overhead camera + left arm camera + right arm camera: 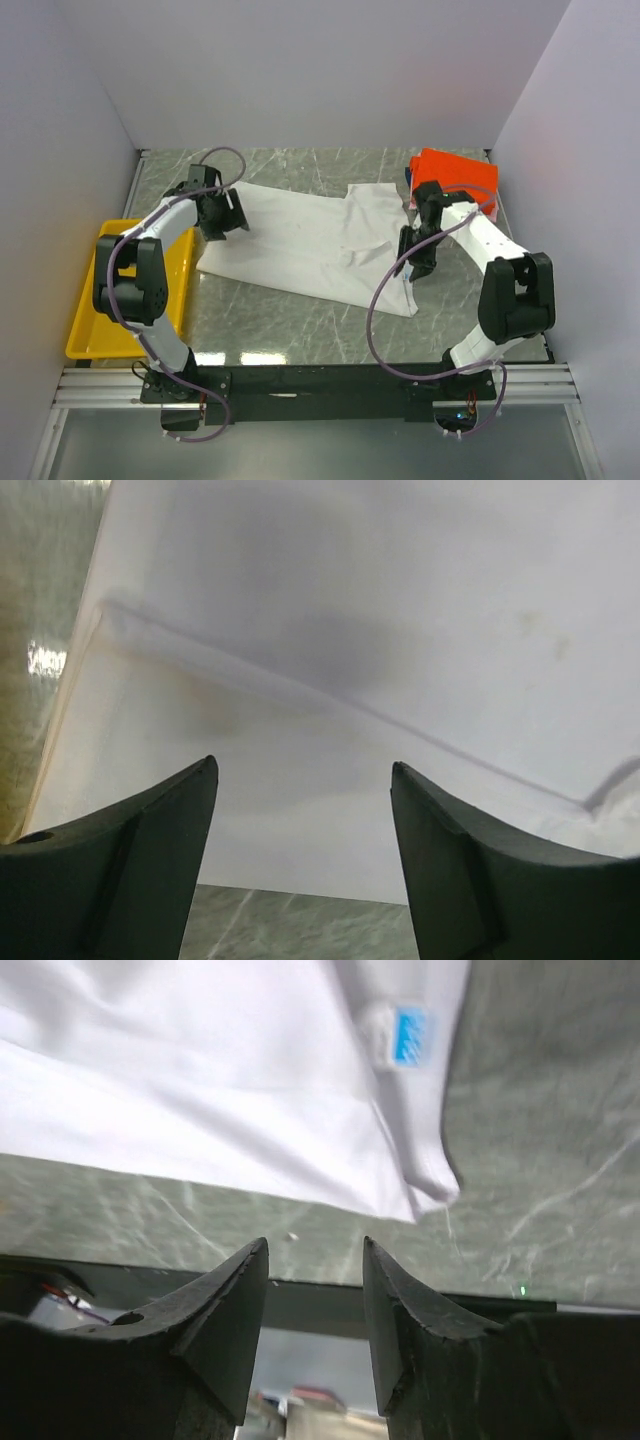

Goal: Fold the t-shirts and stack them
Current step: Fold the tshirt

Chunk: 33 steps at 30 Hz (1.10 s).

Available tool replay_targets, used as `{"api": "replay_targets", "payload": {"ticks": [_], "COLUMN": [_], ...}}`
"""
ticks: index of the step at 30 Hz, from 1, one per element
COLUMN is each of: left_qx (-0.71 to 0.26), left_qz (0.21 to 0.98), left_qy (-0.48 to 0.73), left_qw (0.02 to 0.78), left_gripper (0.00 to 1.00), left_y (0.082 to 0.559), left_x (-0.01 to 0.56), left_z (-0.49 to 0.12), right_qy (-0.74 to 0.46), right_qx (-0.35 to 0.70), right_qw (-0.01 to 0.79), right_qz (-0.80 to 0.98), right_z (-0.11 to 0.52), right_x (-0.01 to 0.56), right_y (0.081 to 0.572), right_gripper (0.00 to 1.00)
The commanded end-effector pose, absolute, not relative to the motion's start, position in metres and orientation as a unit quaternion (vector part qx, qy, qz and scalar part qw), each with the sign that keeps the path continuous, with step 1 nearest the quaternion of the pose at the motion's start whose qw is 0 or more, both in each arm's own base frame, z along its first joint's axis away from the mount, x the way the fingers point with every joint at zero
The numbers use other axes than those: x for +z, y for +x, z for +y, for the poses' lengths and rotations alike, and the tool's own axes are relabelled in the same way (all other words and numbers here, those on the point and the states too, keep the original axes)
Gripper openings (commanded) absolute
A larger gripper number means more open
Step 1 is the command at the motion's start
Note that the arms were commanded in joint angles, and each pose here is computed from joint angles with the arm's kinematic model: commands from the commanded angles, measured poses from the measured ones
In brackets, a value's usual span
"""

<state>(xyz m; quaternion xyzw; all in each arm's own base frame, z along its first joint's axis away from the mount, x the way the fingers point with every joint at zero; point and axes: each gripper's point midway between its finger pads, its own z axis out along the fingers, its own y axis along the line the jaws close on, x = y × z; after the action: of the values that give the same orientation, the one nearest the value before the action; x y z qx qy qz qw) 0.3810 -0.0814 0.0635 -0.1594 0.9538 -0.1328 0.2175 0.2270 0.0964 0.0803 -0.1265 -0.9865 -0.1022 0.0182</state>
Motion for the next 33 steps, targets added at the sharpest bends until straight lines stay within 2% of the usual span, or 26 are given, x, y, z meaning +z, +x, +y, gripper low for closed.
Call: {"api": "replay_targets", "payload": {"ticks": [1, 8, 14, 24, 33], "left_qx": [-0.153, -0.196, -0.194, -0.149, -0.133], "left_qz": [0.945, 0.938, 0.943, 0.959, 0.962], "left_qy": [-0.149, -0.146, -0.154, -0.166, -0.188], "left_qw": [0.249, 0.244, 0.223, 0.174, 0.15], "left_gripper": [0.76, 0.76, 0.76, 0.76, 0.76], "left_y": [0.406, 0.419, 0.411, 0.369, 0.323], "left_x": [0.089, 0.076, 0.051, 0.004, -0.006], "left_z": [-0.09, -0.107, -0.106, -0.092, -0.084], "right_qy": [-0.108, -0.097, -0.108, -0.122, -0.132], "right_qx": [-0.111, -0.141, -0.154, -0.121, -0.102], "right_qw": [-0.024, -0.066, -0.047, 0.033, 0.086], "right_qz": [-0.988, -0.983, -0.981, -0.985, -0.982], "right_z": [0.101, 0.119, 0.127, 0.114, 0.105], "right_x": [0.096, 0.072, 0.037, 0.0, -0.006], "right_y": [0.257, 0.322, 0.326, 0.266, 0.208], "right_gripper": [0.5, 0.5, 0.5, 0.5, 0.5]}}
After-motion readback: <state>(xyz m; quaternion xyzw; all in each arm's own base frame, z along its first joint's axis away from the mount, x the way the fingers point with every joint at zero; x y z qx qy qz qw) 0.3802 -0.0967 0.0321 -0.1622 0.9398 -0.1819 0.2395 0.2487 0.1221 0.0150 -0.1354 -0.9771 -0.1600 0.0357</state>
